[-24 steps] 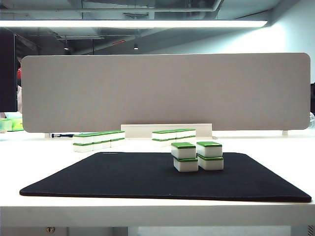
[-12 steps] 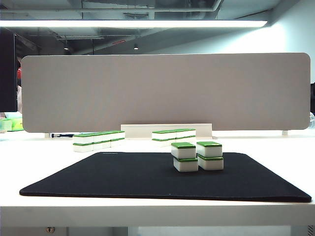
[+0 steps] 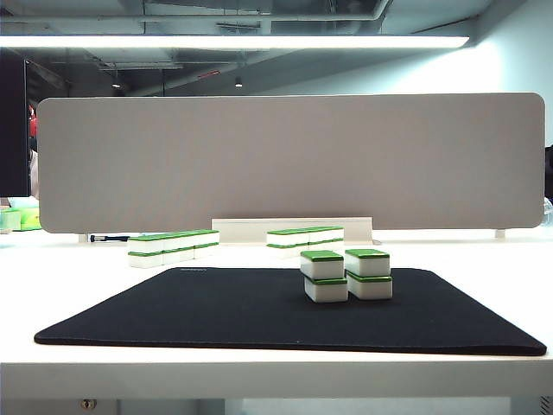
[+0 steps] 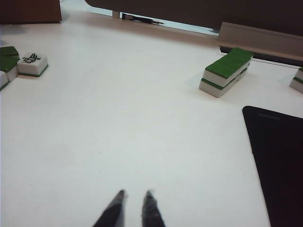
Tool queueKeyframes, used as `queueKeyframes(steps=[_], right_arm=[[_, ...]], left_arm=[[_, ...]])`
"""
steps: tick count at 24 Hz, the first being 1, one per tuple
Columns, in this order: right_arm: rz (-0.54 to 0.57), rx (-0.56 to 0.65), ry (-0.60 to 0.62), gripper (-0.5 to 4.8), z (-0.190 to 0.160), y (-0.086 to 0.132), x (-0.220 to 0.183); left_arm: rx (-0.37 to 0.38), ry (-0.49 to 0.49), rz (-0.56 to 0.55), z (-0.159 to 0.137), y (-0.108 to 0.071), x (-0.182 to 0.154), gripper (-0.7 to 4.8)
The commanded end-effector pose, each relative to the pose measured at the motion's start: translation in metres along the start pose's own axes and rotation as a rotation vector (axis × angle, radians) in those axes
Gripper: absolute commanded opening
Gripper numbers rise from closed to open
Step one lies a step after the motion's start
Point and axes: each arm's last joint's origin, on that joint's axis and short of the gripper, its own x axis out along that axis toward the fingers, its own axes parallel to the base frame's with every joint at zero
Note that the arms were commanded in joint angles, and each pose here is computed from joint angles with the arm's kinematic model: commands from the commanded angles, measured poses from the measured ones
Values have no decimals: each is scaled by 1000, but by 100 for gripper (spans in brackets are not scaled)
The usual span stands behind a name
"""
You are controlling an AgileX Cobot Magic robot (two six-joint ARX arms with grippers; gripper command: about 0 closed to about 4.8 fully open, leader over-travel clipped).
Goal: Take a mahjong tile from the mahjong wall and then place it on the table close to you.
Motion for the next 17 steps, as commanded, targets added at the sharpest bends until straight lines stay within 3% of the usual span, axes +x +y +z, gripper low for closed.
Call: queueKeyframes(steps=[1, 17], right_arm=[[-7, 2, -14, -1, -2, -1, 0], [-52, 30, 8, -1, -37, -5, 5]], left_arm=[[0, 13, -2, -1, 0, 0, 49], [0, 13, -2, -1, 0, 0, 49]])
